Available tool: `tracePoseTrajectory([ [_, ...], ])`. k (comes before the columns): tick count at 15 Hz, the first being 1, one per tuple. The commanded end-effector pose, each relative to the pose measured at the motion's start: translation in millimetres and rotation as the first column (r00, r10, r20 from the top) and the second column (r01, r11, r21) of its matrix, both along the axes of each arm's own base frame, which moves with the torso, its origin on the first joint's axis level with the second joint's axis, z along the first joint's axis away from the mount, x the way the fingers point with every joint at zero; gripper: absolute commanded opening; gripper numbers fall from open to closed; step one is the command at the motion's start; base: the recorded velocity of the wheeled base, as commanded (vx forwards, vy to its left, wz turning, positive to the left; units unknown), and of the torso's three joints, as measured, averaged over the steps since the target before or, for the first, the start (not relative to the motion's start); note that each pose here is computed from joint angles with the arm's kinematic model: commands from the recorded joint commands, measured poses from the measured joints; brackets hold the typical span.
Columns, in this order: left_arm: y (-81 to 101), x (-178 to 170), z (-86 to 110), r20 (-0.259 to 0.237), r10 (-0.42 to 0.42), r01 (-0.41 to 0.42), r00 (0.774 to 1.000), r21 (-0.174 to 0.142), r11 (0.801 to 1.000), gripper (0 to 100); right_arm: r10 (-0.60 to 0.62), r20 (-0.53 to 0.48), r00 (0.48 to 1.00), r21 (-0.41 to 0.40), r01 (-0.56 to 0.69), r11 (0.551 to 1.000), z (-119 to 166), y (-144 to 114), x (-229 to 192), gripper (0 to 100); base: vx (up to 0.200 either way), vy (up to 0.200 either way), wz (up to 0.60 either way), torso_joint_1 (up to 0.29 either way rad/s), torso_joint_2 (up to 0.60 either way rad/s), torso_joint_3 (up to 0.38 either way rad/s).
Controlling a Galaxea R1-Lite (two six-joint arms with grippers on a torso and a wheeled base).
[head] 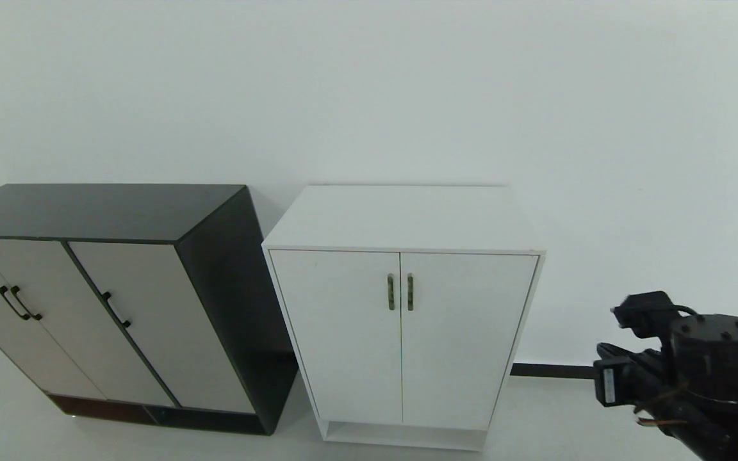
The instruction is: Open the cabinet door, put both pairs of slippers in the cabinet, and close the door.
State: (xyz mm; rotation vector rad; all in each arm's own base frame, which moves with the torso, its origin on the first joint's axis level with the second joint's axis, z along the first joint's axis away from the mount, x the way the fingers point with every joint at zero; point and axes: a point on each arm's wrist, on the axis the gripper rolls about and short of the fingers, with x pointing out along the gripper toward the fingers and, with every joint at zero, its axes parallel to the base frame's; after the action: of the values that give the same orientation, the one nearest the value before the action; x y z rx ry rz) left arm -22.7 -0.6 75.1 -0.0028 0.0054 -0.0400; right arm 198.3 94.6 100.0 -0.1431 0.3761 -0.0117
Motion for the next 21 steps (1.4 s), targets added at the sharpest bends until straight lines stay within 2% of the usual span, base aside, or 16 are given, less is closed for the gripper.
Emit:
tracePoseTrajectory([
  [1,0.0,0,-0.1,-0.002,0.000,0.000,1.000,0.000,1.000,0,-0.024,0.047,0.999,-0.032,0.025,0.999,8,-32,-50,0,0.000,0.000,0.00,0.000,0.00,0.000],
  [3,0.0,0,0.1,-0.001,0.000,0.000,1.000,-0.002,1.000,0,-0.029,0.056,0.998,-0.073,0.033,0.997,5,-46,-72,0,0.000,0.000,0.00,0.000,0.00,0.000],
  [7,0.0,0,0.1,-0.001,0.002,-0.002,1.000,-0.003,1.000,0,-0.026,-0.033,0.999,-0.111,0.023,0.994,2,-65,-108,0,0.000,0.000,0.00,0.000,0.00,0.000],
  [10,0.0,0,0.1,-0.001,0.002,-0.002,1.000,-0.002,1.000,0,0.071,-0.092,0.993,-0.079,-0.078,0.994,-3,-73,-132,0,0.000,0.000,0.00,0.000,0.00,0.000],
  [11,0.0,0,0.1,-0.001,0.002,-0.002,1.000,-0.002,1.000,0,0.150,-0.129,0.980,-0.041,-0.156,0.987,-8,-77,-146,0,0.000,0.000,0.00,0.000,0.00,0.000],
  [14,0.0,0,0.1,-0.001,0.002,-0.002,1.000,-0.002,1.000,0,0.243,-0.196,0.950,0.001,-0.248,0.969,-20,-85,-167,0,0.000,0.000,0.00,0.000,0.00,0.000],
  [18,0.0,0,0.1,-0.001,0.002,-0.002,1.000,-0.002,1.000,0,0.338,-0.198,0.920,0.061,-0.333,0.941,-21,-85,-172,0,0.000,0.000,0.00,0.000,0.00,0.000],
  [21,0.0,0,0.1,-0.001,0.002,-0.002,1.000,-0.002,1.000,0,0.358,-0.194,0.913,0.070,-0.352,0.934,-21,-84,-173,0,0.000,0.000,0.00,0.000,0.00,0.000],
])
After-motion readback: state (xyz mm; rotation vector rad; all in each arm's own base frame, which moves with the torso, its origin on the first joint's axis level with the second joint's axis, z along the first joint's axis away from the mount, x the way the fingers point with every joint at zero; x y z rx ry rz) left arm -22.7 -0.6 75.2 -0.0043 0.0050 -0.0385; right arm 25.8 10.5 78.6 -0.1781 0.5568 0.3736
